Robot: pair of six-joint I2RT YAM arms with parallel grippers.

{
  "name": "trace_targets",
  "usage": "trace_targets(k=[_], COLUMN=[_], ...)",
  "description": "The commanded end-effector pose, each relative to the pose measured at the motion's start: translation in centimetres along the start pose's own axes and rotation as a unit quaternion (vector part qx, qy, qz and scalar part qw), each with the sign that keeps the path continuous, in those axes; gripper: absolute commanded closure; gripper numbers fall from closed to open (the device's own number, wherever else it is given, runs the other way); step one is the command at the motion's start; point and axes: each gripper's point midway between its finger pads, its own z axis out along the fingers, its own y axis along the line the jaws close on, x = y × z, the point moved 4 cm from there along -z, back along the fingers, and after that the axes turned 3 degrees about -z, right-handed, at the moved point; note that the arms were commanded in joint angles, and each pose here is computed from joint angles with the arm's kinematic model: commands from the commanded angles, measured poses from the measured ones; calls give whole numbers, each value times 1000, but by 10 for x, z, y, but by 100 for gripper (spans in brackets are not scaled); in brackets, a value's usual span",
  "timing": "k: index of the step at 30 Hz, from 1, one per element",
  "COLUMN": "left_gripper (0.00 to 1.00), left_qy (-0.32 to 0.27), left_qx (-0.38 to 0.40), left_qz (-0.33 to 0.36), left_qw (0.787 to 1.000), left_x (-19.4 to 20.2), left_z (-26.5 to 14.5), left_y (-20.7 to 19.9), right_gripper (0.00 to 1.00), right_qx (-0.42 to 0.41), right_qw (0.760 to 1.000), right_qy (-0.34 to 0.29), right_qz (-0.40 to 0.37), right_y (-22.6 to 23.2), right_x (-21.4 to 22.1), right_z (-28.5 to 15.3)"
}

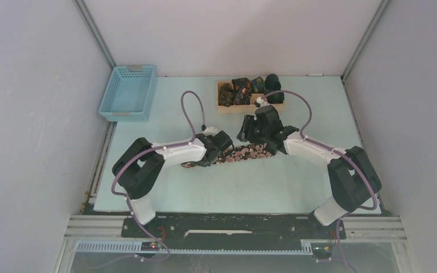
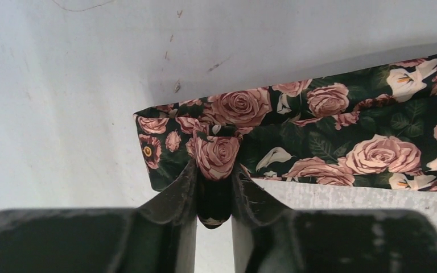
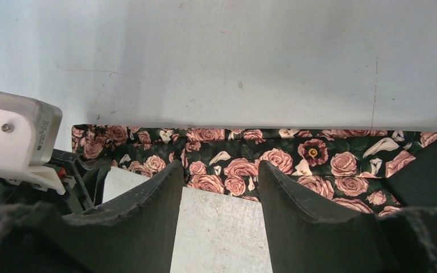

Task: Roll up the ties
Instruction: Roll the tie at the center of the board.

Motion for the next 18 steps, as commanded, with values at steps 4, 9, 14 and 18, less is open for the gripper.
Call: trace_targets(k=[4,9,14,18], left_gripper=[59,48,41,29], left_qy=[-15,-14,-25,-50], left_qx=[47,61,97,129], left_qz=[-43,-63,-92,-115], left_qw=[998,996,991,984], left_x=[-10,-12,-15,-21], left_z=[-2,-6,-20,-41], left_y=[-21,-19,-11,3], right_gripper=[47,48,49,49], right_qx=[-36,-61,-92,-125], right_qw=[999,998,995,992], right_qy=[-26,-22,-26,-14], right_qz=[-4,-16,-28,-32], right_y=[13,24,40,58], right_x=[-13,-10,-7,2], right_z=[-3,-2,-1,0])
